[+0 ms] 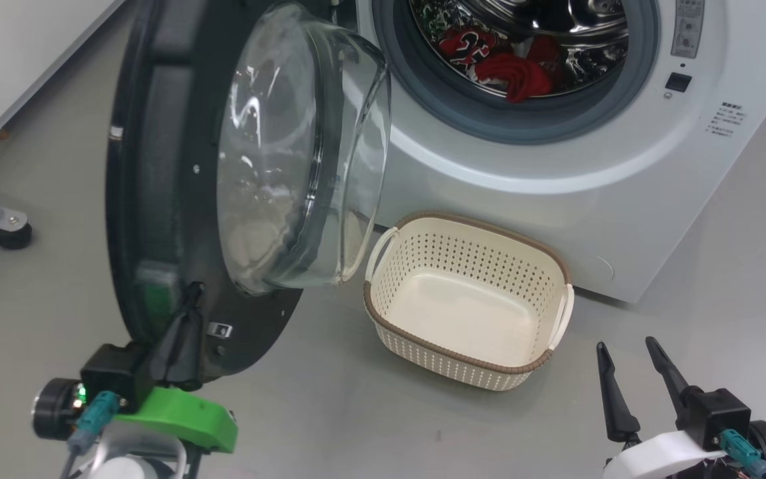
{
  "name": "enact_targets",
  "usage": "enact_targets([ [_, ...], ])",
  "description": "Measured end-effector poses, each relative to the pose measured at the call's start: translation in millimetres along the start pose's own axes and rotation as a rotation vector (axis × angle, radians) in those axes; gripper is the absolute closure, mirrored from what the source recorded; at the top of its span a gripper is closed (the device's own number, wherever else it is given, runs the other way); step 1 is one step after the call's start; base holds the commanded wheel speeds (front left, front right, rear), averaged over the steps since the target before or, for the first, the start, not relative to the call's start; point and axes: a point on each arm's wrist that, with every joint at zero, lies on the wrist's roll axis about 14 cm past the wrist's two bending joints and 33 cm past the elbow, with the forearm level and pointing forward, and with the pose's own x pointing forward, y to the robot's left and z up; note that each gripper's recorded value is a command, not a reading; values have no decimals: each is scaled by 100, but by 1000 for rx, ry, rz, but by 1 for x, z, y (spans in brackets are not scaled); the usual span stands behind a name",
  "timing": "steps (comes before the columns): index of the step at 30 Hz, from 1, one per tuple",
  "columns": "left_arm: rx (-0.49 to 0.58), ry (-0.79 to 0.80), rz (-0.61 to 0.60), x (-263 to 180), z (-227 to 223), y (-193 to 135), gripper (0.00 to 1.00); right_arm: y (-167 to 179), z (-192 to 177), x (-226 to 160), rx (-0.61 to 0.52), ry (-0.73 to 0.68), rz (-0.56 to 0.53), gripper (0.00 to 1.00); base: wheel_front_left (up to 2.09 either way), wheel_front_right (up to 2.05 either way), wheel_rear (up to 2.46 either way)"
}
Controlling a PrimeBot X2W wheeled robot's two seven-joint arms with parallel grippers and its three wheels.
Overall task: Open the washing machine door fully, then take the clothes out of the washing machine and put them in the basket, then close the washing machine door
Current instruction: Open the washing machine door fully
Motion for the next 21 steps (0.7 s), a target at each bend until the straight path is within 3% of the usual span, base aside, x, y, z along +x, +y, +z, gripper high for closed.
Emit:
enact_targets([
  [21,46,9,200,30,3,75,100,-21,-8,16,-27,14,-11,0,0,0,0],
])
